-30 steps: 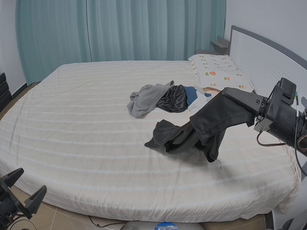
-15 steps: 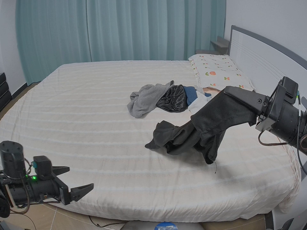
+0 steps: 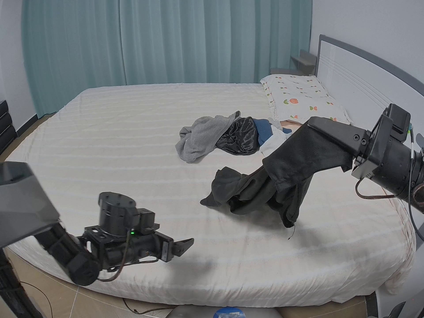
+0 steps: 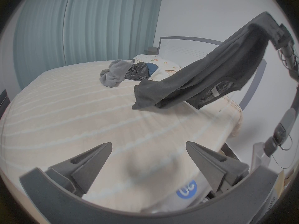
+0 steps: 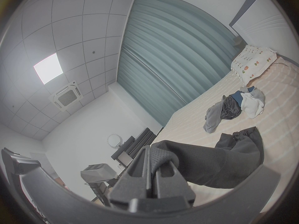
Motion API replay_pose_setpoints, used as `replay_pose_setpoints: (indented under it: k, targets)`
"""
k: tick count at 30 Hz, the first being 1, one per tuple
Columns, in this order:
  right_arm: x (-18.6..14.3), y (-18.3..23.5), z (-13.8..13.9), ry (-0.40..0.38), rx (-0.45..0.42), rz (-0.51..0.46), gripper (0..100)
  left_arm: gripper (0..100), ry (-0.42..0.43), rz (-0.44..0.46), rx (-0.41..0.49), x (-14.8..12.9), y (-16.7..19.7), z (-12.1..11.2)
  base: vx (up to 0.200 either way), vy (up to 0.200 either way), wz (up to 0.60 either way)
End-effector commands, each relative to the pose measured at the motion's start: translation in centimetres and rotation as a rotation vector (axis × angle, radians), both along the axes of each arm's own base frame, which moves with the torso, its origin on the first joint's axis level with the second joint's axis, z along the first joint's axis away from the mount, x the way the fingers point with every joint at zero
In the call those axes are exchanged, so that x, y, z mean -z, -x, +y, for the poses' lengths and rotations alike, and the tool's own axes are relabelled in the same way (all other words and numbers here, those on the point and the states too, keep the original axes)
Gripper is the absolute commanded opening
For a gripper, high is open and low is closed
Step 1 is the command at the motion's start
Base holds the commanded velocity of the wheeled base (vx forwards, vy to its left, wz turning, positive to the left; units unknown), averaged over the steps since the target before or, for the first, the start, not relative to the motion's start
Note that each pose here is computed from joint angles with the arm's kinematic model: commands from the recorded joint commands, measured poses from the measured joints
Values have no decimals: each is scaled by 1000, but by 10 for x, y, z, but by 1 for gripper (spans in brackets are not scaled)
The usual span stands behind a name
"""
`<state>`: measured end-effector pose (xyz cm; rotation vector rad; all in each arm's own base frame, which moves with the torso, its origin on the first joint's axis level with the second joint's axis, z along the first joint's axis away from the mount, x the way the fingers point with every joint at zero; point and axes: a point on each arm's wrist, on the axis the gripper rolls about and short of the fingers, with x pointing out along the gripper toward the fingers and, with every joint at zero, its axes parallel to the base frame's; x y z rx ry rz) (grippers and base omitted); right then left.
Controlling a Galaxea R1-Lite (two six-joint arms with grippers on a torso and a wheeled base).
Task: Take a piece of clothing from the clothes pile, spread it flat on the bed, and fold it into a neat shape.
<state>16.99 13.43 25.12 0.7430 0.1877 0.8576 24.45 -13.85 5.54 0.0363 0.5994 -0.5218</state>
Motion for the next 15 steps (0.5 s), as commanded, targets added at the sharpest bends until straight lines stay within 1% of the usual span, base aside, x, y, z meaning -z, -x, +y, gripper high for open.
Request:
replay_pose_setpoints:
  k: [1,3,5,6,14,15]
  targets:
    - [0,-1,1,4,5,-3,0,100,-22,9,-9,68,-47,-50,0,0,0]
    - [0,-2,1,6,5,-3,0,100,-18,-23,-31,73,-61,-57,0,0,0]
    - [1,-2,1,7,5,-2,0,100,-16,-29,-34,73,-63,-58,0,0,0]
    - [-1,-2,1,4,5,-6,0,100,-9,-54,-47,79,-76,-67,0,0,0]
    - [-1,-3,2,6,4,-8,0,100,14,-101,-44,78,-104,-85,0,0,0]
    - [-1,-3,2,8,4,-10,0,100,24,-114,-45,78,-111,-89,0,0,0]
